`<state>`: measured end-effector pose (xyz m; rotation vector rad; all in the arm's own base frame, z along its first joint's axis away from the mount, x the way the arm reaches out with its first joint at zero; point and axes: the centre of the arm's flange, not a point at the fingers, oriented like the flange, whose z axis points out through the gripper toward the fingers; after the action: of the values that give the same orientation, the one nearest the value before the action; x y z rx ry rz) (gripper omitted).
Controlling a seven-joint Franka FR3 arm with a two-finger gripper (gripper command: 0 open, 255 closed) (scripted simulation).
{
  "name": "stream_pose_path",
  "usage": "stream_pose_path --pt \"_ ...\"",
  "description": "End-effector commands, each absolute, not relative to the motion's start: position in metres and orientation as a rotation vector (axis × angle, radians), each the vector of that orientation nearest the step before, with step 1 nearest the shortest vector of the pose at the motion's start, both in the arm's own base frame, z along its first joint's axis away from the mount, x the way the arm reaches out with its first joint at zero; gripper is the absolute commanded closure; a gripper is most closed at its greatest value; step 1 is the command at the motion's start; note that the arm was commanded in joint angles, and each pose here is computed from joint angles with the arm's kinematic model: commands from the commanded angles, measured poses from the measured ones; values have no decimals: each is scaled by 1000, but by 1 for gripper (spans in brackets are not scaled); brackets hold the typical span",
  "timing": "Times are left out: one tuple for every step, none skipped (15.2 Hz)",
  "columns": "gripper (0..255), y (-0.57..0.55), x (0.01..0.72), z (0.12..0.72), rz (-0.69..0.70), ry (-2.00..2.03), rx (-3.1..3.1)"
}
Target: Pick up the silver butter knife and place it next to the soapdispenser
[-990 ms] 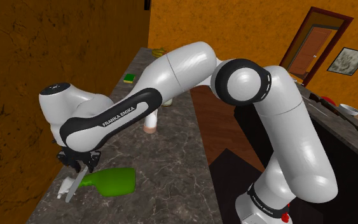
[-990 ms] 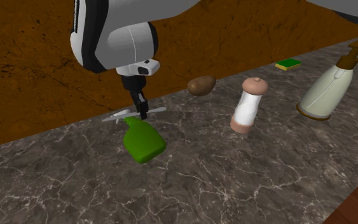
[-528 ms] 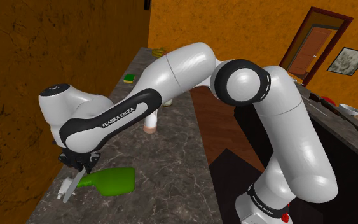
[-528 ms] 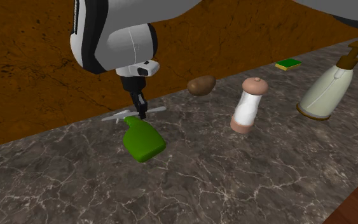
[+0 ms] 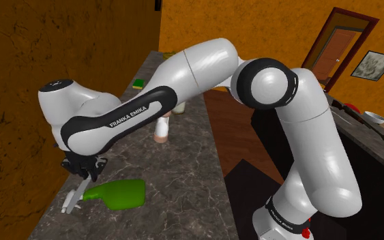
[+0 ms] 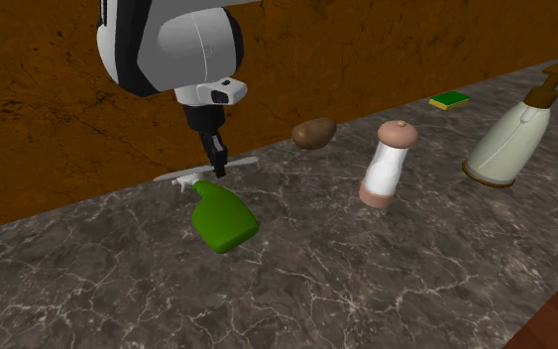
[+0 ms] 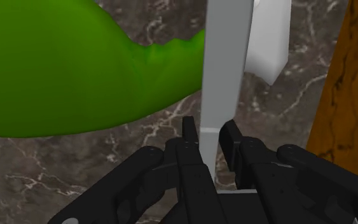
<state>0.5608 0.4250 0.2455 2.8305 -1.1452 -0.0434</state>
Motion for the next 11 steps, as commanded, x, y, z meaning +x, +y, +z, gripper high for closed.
stream_pose_path --pt "255 425 561 257 -44 -1145 2830" --pt "255 425 561 262 -44 -1145 2830" --pt "255 425 561 267 -44 -1145 2830" --pt "255 425 561 272 -44 -1145 2830" --pt "255 425 561 278 -44 -1145 2830" --pt "255 425 561 283 -44 -1145 2830" --pt "255 425 561 288 -44 -1145 2830" --pt "255 425 561 293 -44 -1145 2830" --pt "255 425 561 299 -44 -1145 2830" --pt "255 425 561 304 -44 -1145 2830" --pt "255 425 561 309 -44 -1145 2830"
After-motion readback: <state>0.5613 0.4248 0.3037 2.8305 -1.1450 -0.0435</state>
